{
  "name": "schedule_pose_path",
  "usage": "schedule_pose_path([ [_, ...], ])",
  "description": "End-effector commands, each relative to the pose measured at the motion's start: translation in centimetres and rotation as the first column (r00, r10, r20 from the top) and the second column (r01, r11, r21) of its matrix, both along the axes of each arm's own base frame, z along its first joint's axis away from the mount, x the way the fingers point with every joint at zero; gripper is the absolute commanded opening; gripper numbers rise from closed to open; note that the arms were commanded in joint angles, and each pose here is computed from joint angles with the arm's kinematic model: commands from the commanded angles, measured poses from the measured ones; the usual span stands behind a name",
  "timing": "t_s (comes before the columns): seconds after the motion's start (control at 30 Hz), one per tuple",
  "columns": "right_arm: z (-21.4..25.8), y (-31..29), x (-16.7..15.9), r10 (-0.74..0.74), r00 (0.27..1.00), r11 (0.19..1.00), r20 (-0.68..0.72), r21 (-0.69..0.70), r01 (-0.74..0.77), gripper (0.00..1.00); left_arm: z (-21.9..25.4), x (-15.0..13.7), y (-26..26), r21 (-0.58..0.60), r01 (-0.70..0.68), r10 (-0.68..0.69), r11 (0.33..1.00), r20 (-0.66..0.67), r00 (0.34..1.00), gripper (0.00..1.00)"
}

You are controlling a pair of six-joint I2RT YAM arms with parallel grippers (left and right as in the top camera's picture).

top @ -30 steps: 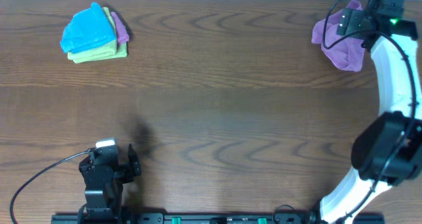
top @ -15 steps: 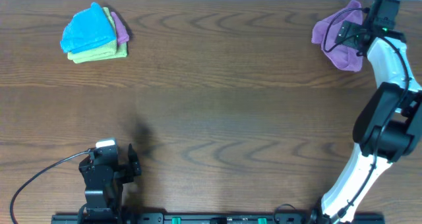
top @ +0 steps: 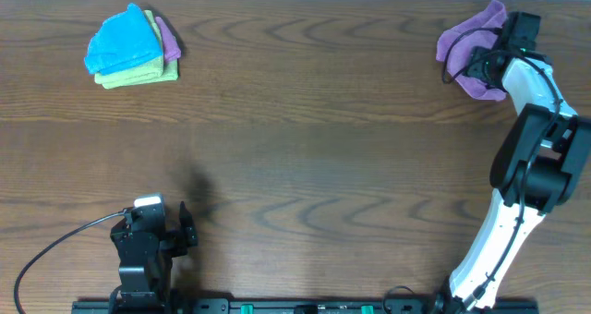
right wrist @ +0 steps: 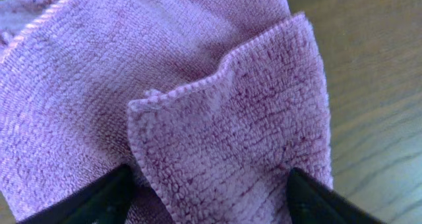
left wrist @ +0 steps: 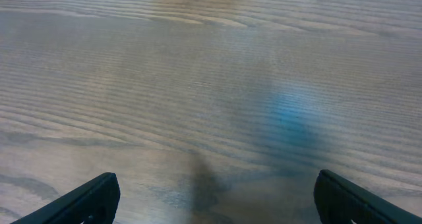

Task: Fold the cloth
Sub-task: 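Reach the right gripper to the crumpled pink cloth and grasp it, then lift the pink cloth with the right gripper and carry it to center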

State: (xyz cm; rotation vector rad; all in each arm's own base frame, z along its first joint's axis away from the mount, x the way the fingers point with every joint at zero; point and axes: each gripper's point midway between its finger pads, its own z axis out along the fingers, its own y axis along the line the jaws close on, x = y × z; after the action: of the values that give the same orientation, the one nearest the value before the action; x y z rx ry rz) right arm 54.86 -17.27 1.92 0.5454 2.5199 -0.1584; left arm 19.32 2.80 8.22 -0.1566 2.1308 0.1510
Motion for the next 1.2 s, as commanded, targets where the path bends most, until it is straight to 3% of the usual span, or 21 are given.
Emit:
schedule_pose_path([
  [0.0,0.9,-0.2,0.7,-0.004,1.000,1.000,0.027,-0.007,0.004,0.54,-0.3,0.0,0.0,0.011,0.008,-0.008,1.000,-0.006,1.000,0.95],
  [0.07,1.3,-0.2,0.7,-0.003,0.999,1.000,0.032,-0.008,0.003,0.45,-0.3,0.0,0.0,0.011,0.008,-0.008,1.000,-0.006,1.000,0.95],
  [0.1,1.6,-0.1,0.7,-0.003,0.999,1.000,0.035,-0.009,0.003,0.38,-0.3,0.0,0.0,0.011,0.008,-0.008,1.000,-0.006,1.000,0.95],
  [0.13,1.9,-0.1,0.7,-0.002,0.999,1.000,0.038,-0.010,0.003,0.24,-0.3,0.0,0.0,0.011,0.008,-0.008,1.000,-0.006,1.000,0.95],
  [0.27,3.2,-0.1,0.6,-0.002,0.999,1.000,0.050,-0.014,0.003,0.02,-0.3,0.0,0.0,0.011,0.008,-0.008,1.000,-0.006,1.000,0.95],
  [0.43,6.5,0.1,0.0,0.000,0.997,1.000,0.074,-0.021,0.001,0.01,-0.3,0.0,0.0,0.011,0.008,-0.008,1.000,-0.006,1.000,0.95],
  [0.57,11.8,1.5,-1.1,0.044,0.994,0.998,0.104,-0.049,-0.039,0.01,-0.3,0.0,0.0,0.011,0.008,-0.008,1.000,-0.006,1.000,0.95],
  [0.73,21.8,6.9,-4.5,0.134,0.974,0.990,0.184,-0.078,-0.121,0.01,-0.3,0.0,0.0,0.011,0.008,-0.008,1.000,-0.006,1.000,0.95],
  [0.87,27.1,11.4,-7.8,0.214,0.949,0.976,0.231,-0.094,-0.197,0.01,-0.3,0.0,0.0,0.011,0.008,-0.008,1.000,-0.006,1.000,0.95],
  [1.0,29.7,17.3,-11.5,0.333,0.917,0.943,0.222,-0.091,-0.320,0.01,-0.3,0.0,0.0,0.011,0.008,-0.008,1.000,-0.006,1.000,0.95],
  [1.17,28.4,25.4,-14.4,0.509,0.850,0.860,0.139,-0.051,-0.507,0.01,-0.3,0.0,0.0,0.011,0.008,-0.008,1.000,-0.006,1.000,0.95],
])
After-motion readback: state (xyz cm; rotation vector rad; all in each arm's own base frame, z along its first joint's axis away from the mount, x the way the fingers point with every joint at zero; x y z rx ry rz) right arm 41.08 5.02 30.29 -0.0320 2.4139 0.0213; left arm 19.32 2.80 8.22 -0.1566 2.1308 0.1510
